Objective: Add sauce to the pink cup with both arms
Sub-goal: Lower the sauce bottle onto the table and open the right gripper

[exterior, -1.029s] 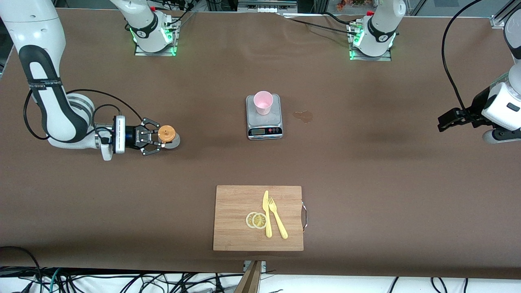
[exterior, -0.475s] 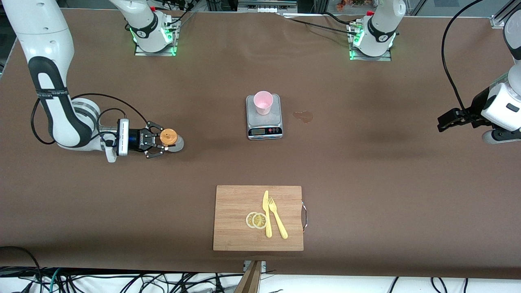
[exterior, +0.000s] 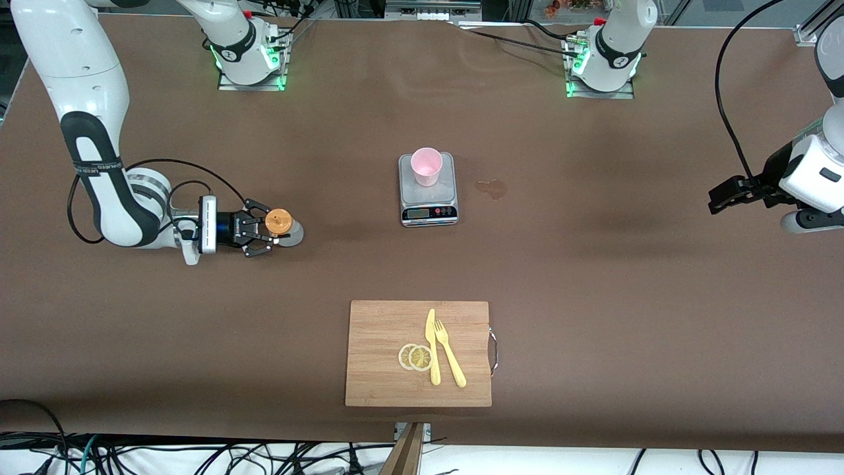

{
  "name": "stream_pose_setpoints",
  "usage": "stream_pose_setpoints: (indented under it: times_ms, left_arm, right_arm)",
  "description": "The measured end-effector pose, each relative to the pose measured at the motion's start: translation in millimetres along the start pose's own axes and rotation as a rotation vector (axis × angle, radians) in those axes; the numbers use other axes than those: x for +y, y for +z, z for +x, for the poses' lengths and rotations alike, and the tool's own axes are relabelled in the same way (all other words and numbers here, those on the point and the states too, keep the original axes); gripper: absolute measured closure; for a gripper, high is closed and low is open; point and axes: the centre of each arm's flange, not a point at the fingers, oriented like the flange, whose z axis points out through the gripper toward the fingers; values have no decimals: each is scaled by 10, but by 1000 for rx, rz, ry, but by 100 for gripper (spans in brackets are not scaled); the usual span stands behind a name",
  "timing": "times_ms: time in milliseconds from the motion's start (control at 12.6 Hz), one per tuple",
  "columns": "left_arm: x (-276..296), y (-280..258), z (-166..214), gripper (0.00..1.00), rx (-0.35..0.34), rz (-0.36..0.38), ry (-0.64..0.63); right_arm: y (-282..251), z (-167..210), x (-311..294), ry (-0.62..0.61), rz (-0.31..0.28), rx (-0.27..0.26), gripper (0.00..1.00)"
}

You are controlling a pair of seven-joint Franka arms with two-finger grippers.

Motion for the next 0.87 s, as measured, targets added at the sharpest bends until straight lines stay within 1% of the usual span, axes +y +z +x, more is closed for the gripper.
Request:
stream_pose_setpoints:
  times_ms: [237, 475, 870]
  left_arm:
    - [-22, -2, 63, 0, 37, -6, -5]
    - [43, 115, 197, 0, 80, -17, 4]
    - [274, 182, 233, 0, 93, -26, 41]
  right_arm:
    - [78, -211, -29, 30, 20, 14, 65]
    - [92, -272, -25, 38, 23, 16, 65]
    - [105, -408, -43, 60, 29, 14, 65]
